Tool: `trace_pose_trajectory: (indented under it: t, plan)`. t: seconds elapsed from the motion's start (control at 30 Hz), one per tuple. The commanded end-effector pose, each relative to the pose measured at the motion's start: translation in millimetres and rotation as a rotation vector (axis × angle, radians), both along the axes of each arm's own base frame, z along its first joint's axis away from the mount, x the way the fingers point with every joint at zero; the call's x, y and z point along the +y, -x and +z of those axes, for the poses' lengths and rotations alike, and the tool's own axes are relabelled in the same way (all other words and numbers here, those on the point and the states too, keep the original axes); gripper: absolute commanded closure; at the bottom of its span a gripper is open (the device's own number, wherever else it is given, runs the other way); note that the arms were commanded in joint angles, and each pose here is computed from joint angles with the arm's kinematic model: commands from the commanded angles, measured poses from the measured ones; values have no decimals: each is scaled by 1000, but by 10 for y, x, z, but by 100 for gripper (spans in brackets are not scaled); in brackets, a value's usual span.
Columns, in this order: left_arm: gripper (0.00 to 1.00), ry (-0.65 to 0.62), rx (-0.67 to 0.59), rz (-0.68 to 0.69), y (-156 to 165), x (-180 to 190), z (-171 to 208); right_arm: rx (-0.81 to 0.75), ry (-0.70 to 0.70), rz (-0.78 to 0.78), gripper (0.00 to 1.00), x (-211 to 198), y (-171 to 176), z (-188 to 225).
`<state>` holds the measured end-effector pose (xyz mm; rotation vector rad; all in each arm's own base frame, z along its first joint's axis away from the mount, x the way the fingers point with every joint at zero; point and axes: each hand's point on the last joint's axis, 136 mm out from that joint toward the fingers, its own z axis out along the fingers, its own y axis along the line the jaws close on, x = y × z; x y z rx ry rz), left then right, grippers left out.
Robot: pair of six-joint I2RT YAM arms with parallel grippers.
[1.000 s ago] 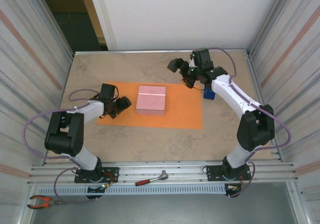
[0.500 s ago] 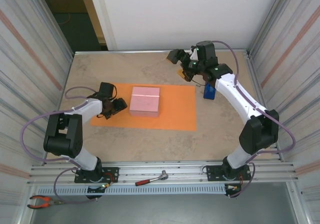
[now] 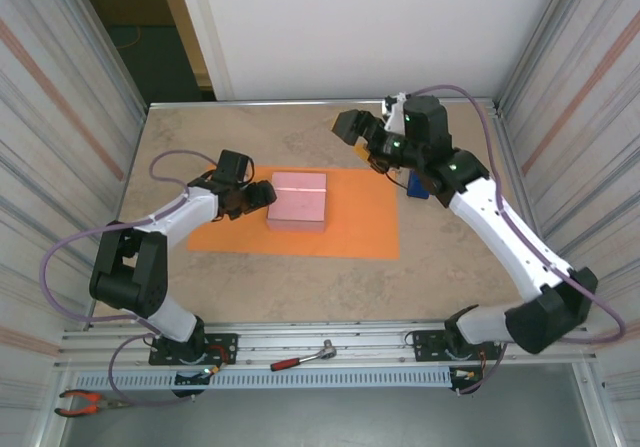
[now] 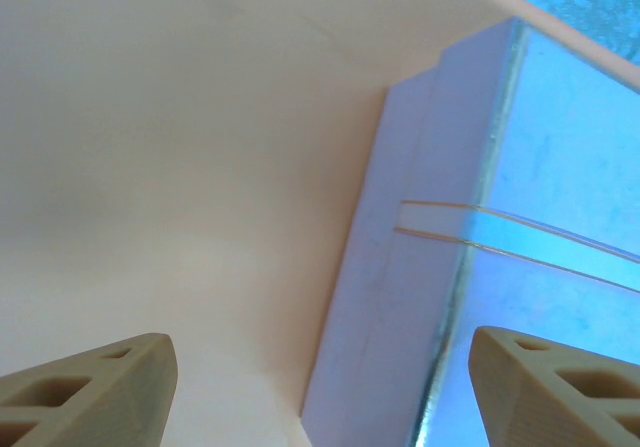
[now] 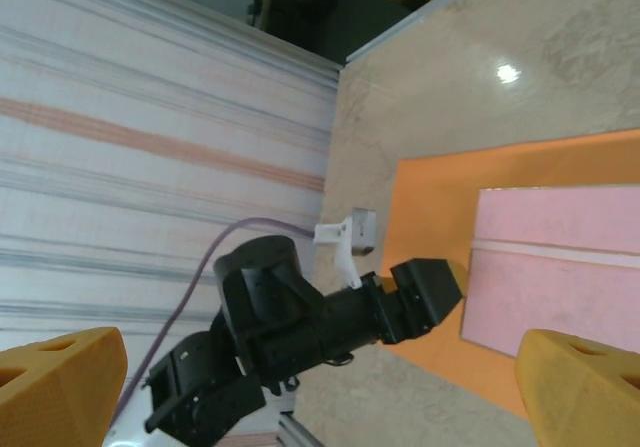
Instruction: Wrap the gift box in paper
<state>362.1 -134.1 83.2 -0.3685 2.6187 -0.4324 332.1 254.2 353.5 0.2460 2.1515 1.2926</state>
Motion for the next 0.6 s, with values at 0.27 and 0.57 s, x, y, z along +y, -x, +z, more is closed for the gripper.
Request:
trace_pose_trajectory:
  t: [0.27,0.57]
  plan:
    - [20,80,-123,-103,63,-164,442,294,320,-176,1,-763,365,-1798]
    - [17,152,-119,-233,136,-371,555,489,485,-253,15,-1260,735,-2716]
